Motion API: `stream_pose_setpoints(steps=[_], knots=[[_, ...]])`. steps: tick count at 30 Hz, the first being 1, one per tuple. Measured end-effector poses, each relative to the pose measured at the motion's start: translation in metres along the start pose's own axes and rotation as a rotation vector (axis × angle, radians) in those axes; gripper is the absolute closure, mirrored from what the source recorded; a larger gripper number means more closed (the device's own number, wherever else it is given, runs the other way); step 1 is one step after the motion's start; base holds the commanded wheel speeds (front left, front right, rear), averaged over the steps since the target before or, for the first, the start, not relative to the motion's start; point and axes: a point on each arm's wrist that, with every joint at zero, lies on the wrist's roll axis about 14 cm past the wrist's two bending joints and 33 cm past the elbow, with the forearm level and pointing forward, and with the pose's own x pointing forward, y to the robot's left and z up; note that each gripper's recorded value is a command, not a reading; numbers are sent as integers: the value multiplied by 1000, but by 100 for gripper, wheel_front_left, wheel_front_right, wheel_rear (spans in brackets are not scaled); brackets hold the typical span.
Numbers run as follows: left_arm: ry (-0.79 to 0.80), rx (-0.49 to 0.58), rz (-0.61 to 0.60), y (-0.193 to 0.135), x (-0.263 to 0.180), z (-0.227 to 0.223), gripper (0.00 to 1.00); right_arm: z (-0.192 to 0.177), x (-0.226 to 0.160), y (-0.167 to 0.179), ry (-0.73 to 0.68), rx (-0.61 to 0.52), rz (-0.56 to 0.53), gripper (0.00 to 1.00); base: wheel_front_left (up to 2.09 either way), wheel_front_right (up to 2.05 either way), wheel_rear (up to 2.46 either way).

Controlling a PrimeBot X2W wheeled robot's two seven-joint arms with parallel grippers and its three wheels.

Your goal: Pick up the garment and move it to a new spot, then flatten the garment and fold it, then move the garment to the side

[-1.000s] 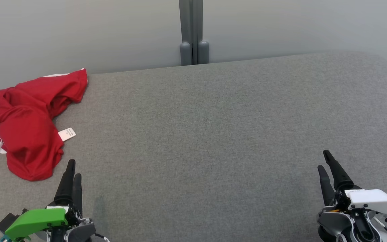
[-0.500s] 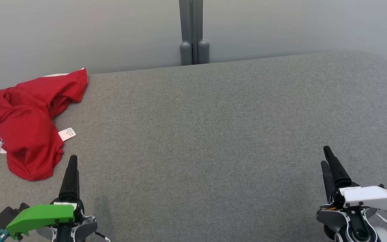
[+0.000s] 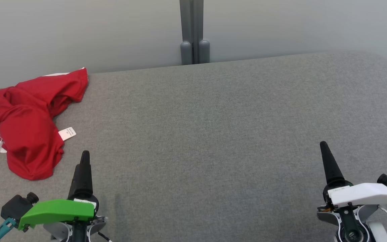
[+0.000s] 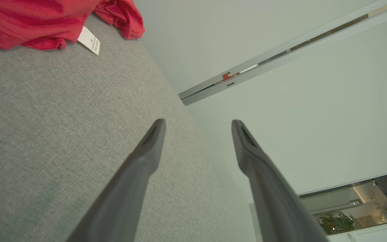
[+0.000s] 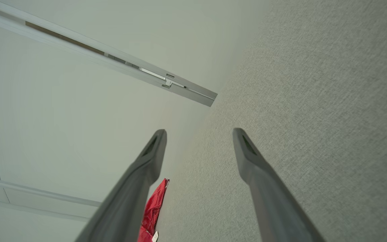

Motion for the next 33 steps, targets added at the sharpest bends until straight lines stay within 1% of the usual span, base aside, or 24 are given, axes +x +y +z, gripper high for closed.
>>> stream_pose_setpoints(steps=[11,21,33], knots=[[5,243,2,-1,-3,-7,0,-5,-1,13,6,-229,48,0,0,0,0],[2,445,-2,1,-9,-11,0,-9,-2,18,7,-386,77,0,0,0,0],[-6,598,-19,-1,-13,-15,0,-19,-5,18,24,-542,98,0,0,0,0]])
